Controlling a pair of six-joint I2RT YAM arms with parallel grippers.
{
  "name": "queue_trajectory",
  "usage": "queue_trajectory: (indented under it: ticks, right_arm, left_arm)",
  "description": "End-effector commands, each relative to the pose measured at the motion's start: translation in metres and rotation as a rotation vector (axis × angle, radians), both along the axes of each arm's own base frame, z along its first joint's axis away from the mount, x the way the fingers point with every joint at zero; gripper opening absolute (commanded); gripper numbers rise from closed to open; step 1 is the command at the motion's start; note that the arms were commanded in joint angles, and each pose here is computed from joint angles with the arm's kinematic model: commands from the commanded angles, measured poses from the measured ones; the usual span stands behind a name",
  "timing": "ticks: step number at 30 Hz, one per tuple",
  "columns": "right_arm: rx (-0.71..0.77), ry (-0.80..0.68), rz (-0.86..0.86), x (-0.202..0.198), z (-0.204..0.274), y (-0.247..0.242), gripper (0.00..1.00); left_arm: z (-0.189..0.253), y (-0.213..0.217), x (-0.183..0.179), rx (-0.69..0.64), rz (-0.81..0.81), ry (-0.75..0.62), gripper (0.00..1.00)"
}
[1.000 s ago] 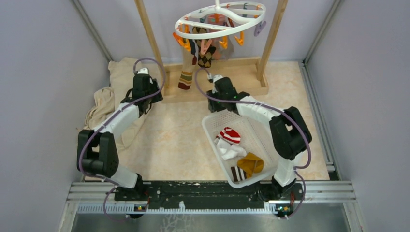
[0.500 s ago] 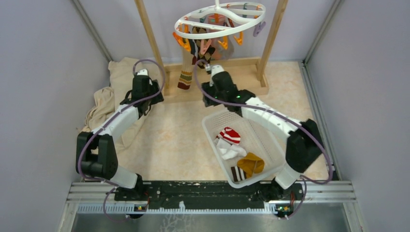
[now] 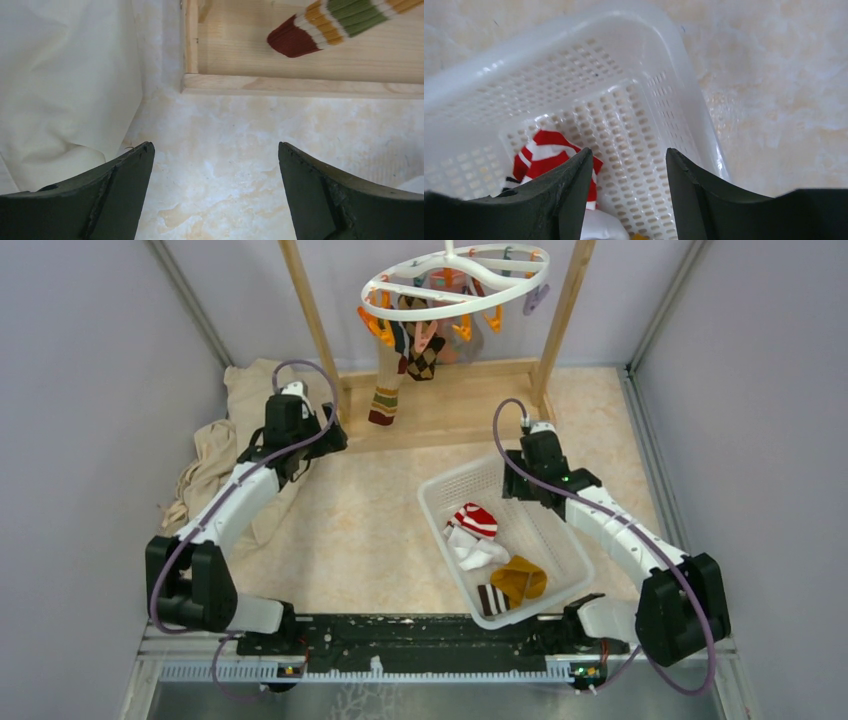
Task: Remove the socks clipped to the hanger
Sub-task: Adjust the clothesline at the center of the board.
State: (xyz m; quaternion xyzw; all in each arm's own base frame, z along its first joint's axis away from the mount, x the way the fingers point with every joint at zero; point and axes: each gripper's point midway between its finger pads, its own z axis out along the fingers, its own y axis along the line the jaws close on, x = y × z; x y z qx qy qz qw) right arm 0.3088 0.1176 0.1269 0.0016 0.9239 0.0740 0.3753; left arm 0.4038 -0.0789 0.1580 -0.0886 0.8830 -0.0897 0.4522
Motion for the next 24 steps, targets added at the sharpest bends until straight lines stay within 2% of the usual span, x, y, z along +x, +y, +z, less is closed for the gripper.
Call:
queue_trajectory:
  ticks: [1, 5, 12, 19, 24]
  right_arm:
    - [0.036, -0.028, -0.025, -0.004, 0.003, -0.004, 0.56]
    - [0.006, -0.011, -0.028, -0.002, -0.009, -0.008, 0.56]
    - [0.109, -0.053, 0.16, 0.01, 0.002, 0.045, 0.47]
    - [0.114, -0.04, 0.372, 0.005, 0.003, 0.137, 0.45]
    - [0.139, -0.059, 0.564, -0.014, 0.016, 0.224, 0.45]
  left_arm:
    - [0.043, -0.019, -0.008, -0.051, -0.075, -0.094, 0.99]
    - [0.047, -0.029, -0.016, -0.057, -0.107, -0.105, 0.99]
    - [0.035, -0.035, -0.02, -0.047, -0.116, -0.083, 0.99]
    - [0.033, -0.03, -0.021, -0.031, -0.099, -0.091, 0.99]
    - [0.037, -0.025, -0.022, -0.007, -0.084, -0.101, 0.99]
